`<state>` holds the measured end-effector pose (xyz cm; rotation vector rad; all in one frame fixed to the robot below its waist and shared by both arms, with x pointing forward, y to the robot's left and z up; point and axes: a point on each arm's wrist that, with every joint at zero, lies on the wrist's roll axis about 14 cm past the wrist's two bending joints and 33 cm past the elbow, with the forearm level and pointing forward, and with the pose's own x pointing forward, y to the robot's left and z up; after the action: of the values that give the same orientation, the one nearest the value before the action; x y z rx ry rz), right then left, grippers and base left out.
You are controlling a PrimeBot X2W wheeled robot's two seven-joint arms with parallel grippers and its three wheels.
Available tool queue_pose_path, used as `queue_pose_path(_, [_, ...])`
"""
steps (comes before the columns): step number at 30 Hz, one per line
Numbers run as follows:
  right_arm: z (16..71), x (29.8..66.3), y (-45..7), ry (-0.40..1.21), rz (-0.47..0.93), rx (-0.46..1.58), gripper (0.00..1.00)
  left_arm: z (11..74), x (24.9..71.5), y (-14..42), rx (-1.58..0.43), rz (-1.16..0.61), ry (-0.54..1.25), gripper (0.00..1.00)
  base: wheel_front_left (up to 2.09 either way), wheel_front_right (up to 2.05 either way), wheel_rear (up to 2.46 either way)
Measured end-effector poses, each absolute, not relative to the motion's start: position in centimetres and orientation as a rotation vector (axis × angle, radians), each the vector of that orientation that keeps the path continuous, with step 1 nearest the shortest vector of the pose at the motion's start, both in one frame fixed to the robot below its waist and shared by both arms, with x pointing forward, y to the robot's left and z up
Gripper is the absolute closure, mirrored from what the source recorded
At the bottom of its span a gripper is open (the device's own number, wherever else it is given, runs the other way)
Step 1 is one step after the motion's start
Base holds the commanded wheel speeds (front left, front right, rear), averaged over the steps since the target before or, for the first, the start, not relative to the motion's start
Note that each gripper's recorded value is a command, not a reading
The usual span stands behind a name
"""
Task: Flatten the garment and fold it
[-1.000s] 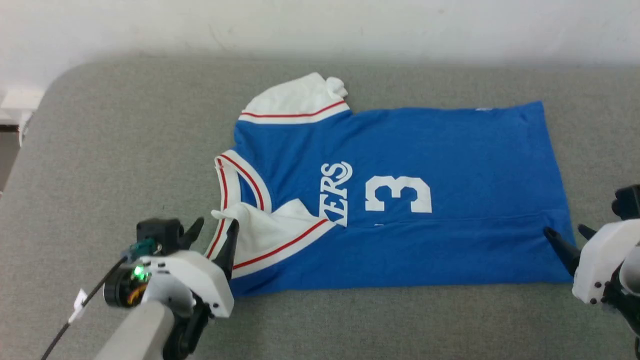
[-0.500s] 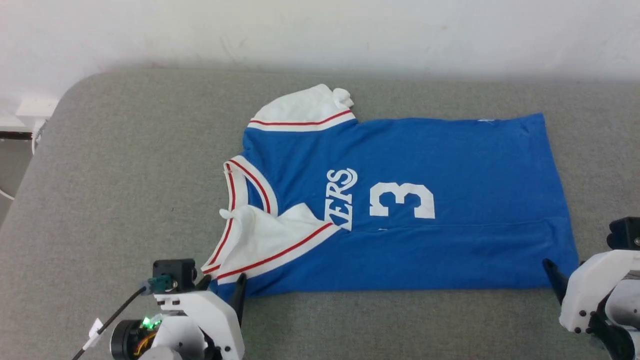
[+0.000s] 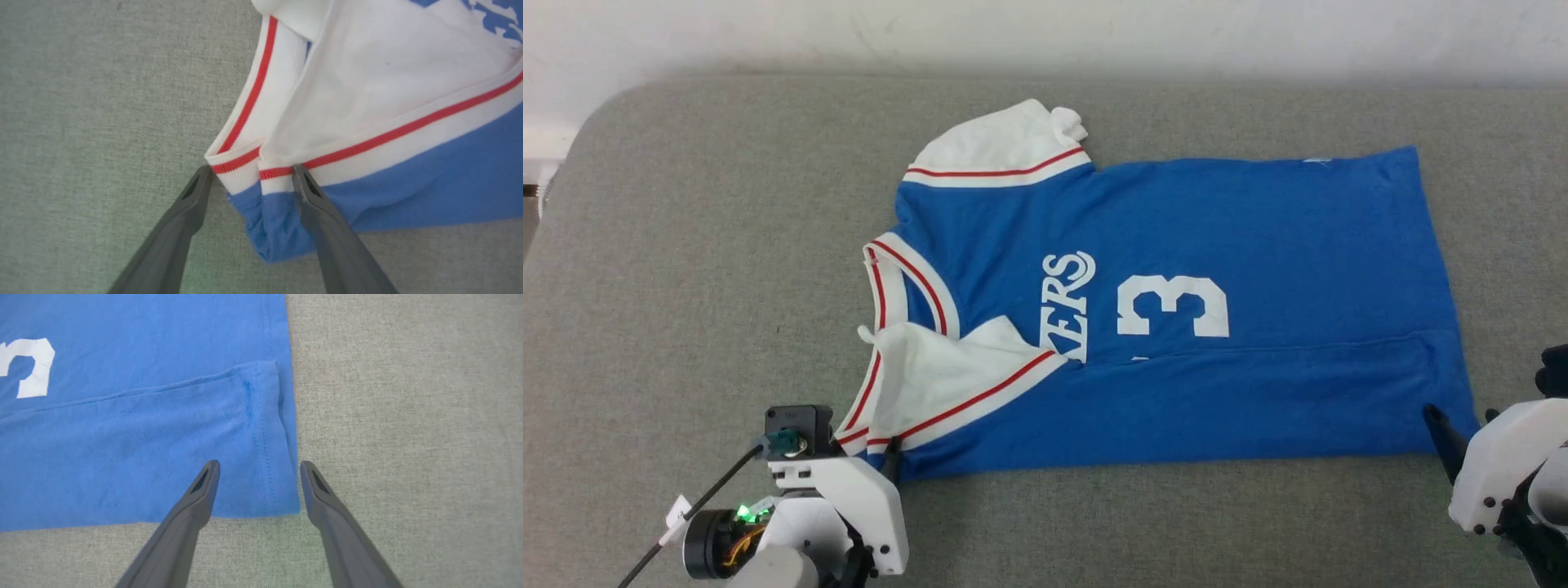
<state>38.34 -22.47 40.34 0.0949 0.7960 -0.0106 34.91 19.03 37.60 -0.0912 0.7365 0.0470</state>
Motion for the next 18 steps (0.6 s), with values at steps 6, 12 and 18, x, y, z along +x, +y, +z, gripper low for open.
queue_pose_path(6, [39.2,38.0,-23.3,0.836,-0.041,0.075,0.0,37.6,36.1,17.8,-0.115,-0.008,0.719,1.0,0.0,0.0,0.0])
queue_pose_path(12, [37.7,37.7,-23.6,0.888,-0.056,0.075,0.0,38.8,36.1,17.9,-0.109,-0.01,0.658,1.0,0.0,0.0,0.0])
queue_pose_path(18, [37.3,38.1,-22.9,0.899,-0.041,0.088,1.0,40.1,35.7,17.7,-0.114,-0.022,0.62,1.0,0.0,0.0,0.0])
